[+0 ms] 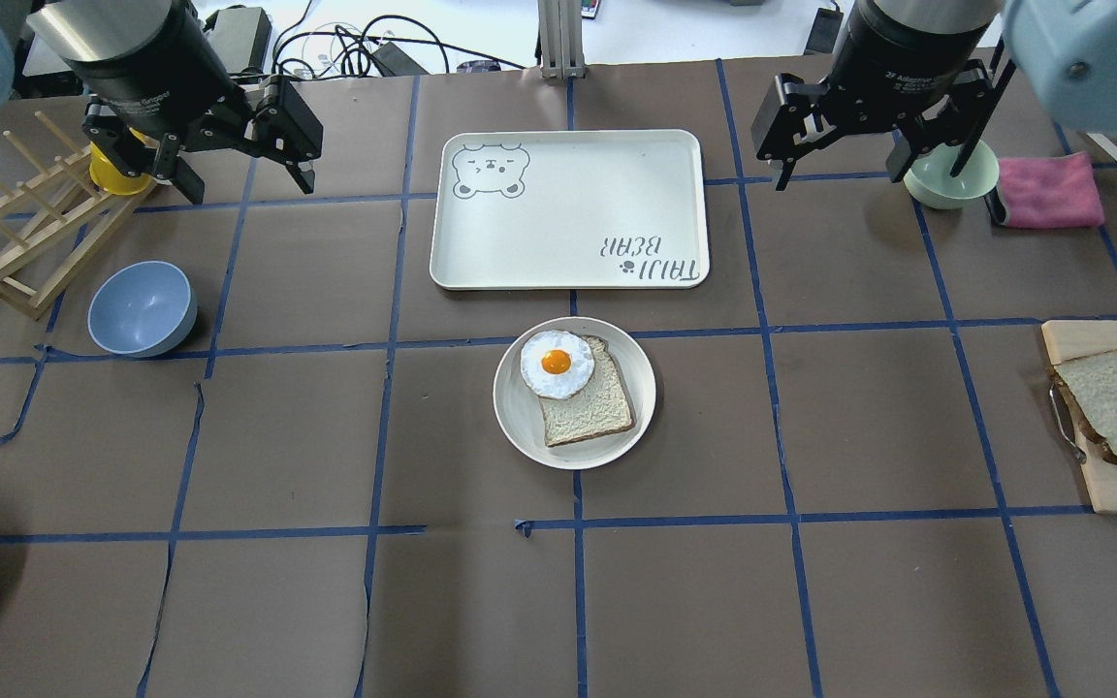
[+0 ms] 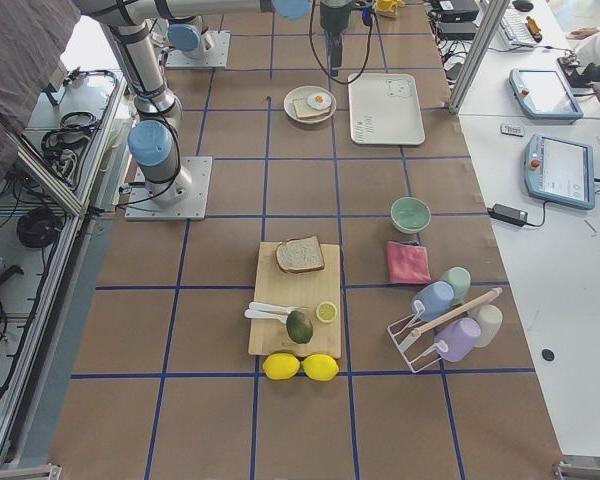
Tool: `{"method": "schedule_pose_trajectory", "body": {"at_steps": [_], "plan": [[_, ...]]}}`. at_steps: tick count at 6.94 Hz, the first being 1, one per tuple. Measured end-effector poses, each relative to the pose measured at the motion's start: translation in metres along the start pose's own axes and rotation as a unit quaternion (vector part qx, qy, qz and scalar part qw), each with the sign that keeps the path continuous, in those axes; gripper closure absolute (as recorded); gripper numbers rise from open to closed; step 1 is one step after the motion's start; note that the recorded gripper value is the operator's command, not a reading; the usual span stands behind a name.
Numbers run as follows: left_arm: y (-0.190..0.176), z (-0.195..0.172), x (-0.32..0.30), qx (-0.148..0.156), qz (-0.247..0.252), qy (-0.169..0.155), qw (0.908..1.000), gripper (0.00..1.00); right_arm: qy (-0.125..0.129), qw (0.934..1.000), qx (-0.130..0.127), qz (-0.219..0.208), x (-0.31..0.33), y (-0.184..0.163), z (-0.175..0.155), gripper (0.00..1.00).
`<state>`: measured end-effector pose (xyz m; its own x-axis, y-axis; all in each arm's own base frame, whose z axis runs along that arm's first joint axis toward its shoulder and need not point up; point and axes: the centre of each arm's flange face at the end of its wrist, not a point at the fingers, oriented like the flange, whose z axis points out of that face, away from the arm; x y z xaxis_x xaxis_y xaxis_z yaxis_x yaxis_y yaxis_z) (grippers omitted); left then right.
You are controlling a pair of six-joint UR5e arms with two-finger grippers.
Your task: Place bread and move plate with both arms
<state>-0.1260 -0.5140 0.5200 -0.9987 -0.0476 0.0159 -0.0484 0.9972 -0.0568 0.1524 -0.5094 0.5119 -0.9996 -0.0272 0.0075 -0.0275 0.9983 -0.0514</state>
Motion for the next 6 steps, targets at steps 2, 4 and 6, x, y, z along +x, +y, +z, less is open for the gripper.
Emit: {"method": "schedule_pose_trajectory", "body": {"at_steps": [2,4,6], "plan": [[0.0003,-0.0002,0.0006,0.001,0.0,0.001,1.0,0.0,0.0,1.0,-0.002,0.0,0.0,0.0001,0.0014,0.0],[0.0004,-0.0004,0.0013,0.001,0.001,0.003,1.0,0.0,0.001,1.0,-0.005,0.0,0.0006,0.0013,0.0018,0.0],[0.0005,-0.0009,0.0012,0.002,0.0,0.003,1.0,0.0,0.001,1.0,-0.005,0.002,0.0009,0.002,0.0008,0.0]]}}
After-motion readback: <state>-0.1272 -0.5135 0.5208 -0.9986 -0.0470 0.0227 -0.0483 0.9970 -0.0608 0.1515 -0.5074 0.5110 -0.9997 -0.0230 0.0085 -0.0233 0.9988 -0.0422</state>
